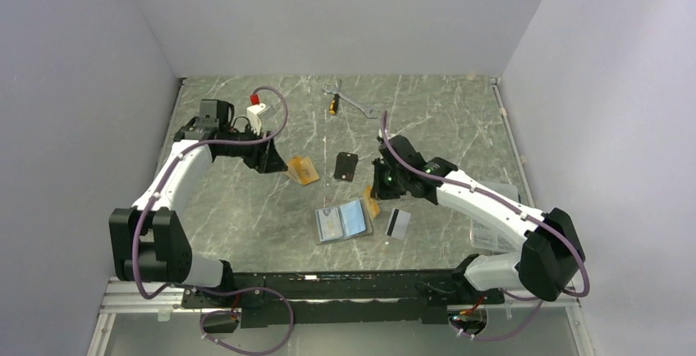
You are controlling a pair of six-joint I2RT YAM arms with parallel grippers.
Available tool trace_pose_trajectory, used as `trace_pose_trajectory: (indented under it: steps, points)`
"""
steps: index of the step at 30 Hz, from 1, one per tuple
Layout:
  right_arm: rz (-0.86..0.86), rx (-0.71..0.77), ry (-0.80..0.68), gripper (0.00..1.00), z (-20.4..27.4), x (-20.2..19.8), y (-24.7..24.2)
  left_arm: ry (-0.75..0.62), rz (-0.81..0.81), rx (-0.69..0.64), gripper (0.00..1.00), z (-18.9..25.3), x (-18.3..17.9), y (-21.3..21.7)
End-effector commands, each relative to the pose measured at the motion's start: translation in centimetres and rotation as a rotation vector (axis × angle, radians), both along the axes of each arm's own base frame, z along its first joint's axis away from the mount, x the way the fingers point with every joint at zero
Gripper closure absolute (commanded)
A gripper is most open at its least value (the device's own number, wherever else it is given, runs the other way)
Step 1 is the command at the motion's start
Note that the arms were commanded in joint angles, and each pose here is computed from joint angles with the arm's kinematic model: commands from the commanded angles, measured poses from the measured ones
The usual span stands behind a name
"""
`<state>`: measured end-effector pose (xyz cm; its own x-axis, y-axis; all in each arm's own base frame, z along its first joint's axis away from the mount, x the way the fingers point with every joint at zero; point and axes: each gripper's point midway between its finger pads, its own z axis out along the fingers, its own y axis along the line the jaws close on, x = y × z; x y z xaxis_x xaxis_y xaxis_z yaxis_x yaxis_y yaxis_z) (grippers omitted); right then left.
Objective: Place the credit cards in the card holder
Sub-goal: Pick up the credit card from the center of the board.
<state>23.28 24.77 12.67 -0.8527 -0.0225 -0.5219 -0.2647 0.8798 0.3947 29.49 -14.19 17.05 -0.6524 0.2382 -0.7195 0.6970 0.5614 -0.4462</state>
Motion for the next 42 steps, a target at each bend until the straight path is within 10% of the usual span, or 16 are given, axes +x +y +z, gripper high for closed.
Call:
trace_pose_trajectory:
  steps: [1,42]
  points:
    - [-0.059,-0.225,0.033,1.00,-2.0,-2.2,-4.6,-0.083,0.004,0.043,0.35,1.2,-0.6,0.7]
    - [-0.124,-0.437,0.079,0.91,-9.0,-2.3,-4.9,-0.104,-0.017,0.044,0.42,1.6,-1.2,0.3]
